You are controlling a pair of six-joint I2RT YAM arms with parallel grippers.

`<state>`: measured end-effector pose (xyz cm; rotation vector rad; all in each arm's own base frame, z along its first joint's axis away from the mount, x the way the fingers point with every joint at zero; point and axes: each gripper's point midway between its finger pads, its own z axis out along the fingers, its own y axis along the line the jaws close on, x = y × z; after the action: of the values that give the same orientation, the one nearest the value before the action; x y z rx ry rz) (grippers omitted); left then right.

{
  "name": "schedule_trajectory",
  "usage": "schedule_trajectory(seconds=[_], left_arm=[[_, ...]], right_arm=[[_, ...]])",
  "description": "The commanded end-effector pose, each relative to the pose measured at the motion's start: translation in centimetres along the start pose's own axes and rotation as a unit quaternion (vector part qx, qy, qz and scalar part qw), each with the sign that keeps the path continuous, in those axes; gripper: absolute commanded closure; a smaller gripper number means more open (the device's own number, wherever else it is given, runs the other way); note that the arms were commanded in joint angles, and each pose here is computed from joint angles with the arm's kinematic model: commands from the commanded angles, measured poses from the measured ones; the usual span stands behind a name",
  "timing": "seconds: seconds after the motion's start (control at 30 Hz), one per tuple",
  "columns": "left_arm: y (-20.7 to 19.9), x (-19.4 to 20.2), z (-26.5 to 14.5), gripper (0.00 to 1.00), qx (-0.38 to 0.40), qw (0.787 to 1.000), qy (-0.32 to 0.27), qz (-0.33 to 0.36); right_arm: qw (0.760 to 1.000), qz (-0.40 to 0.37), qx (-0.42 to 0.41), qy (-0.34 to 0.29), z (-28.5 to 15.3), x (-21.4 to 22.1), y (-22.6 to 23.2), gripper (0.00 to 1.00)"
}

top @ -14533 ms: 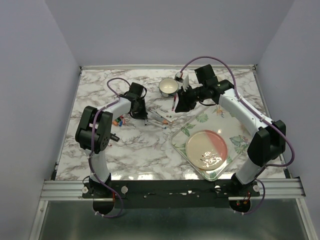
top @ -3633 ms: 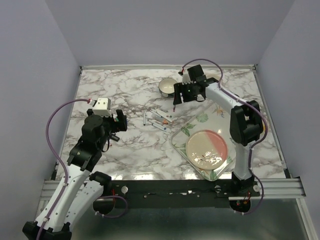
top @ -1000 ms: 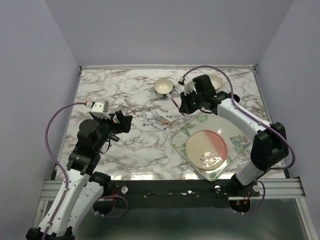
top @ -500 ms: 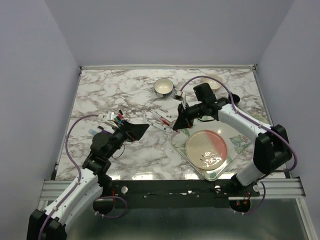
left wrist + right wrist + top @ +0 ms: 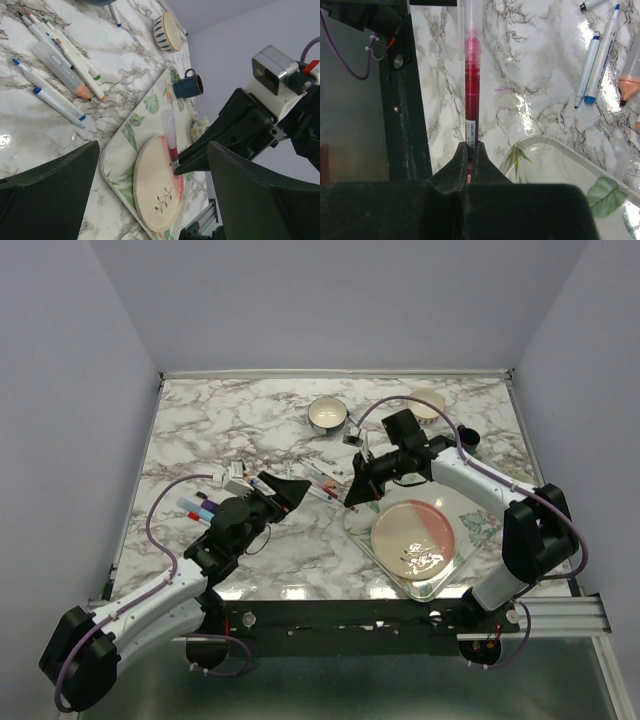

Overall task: Open the pen caps
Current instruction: Hold the pen cap with the left arm and grip the barrel with the right arm

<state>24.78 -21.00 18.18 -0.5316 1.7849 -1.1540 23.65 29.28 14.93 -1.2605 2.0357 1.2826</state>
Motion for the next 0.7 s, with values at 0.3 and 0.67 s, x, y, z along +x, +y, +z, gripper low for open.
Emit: schedule_trajectory(seconds=[0.3,0.67], left_arm=[[-0.8,-1.4,1.7,0.06,-0.043,0.997,-0.058,-0.024],[0.2,0.2,3.5,0.24,-0.097,0.994,-0.043,-0.010]], right_arm=[[1.000,-0.002,-0.004,0.025,1.0,0.7,-0.3,0.99],[1.000,-0.001,-0.002,0.029,1.1,0.9,-0.5,0.99]])
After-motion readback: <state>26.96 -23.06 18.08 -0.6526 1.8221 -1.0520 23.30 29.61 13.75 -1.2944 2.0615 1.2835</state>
